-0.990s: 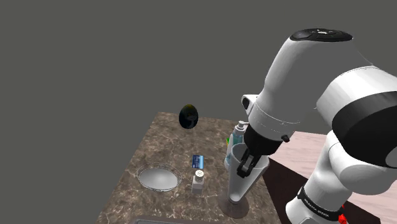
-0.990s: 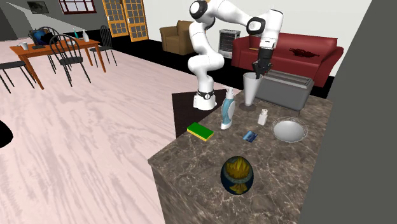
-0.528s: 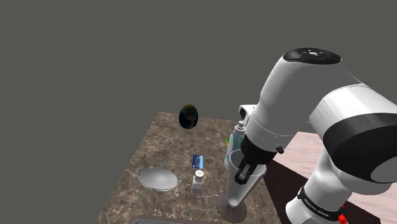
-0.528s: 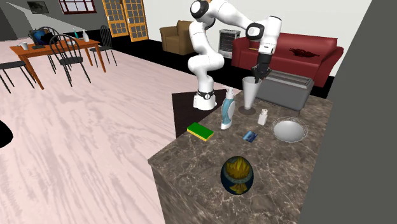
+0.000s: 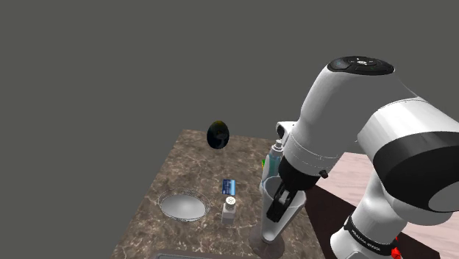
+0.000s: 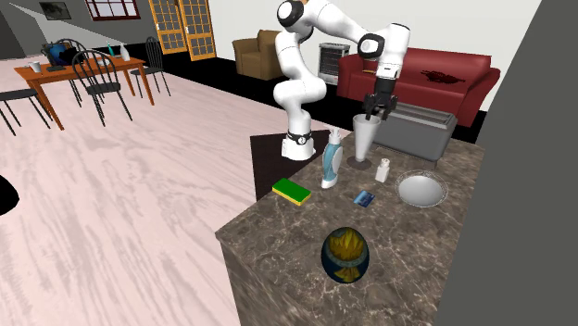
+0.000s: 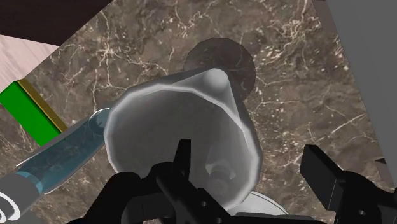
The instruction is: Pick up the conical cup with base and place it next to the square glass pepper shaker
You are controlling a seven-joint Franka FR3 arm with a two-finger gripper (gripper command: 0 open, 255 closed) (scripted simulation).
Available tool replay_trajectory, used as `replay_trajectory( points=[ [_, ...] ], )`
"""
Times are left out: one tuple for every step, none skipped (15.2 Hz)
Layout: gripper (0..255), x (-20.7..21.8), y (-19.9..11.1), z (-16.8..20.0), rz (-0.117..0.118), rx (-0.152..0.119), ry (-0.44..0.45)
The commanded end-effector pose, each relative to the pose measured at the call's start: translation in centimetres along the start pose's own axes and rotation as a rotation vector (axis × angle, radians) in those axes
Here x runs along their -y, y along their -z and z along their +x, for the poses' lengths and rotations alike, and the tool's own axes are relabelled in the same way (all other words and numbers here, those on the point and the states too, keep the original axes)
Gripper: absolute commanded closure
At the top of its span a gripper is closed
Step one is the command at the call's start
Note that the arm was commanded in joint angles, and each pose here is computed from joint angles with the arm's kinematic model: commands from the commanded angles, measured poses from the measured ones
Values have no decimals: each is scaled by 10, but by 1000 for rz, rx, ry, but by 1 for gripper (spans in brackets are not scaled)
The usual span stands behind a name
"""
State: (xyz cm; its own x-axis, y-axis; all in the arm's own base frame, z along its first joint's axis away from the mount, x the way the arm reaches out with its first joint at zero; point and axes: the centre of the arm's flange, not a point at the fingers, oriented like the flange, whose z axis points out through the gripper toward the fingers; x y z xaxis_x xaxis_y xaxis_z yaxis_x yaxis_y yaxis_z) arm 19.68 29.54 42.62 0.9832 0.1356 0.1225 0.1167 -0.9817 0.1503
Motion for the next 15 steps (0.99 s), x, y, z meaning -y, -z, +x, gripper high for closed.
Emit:
replay_trajectory(
  points=[
    [0,0,0,0,0,0,0],
    [0,0,0,0,0,0,0],
    [0,0,0,0,0,0,0],
    [0,0,13,0,0,0,0],
    [0,0,26,0,0,0,0],
    [0,0,40,0,0,0,0],
    [0,0,50,0,0,0,0],
    [0,0,50,0,0,0,0],
    [0,0,50,0,0,0,0],
    [0,0,50,0,0,0,0],
    [0,0,50,0,0,0,0],
    [0,0,50,0,0,0,0],
    [0,0,50,0,0,0,0],
    [0,0,50,0,0,0,0],
    [0,0,50,0,0,0,0]
  ],
)
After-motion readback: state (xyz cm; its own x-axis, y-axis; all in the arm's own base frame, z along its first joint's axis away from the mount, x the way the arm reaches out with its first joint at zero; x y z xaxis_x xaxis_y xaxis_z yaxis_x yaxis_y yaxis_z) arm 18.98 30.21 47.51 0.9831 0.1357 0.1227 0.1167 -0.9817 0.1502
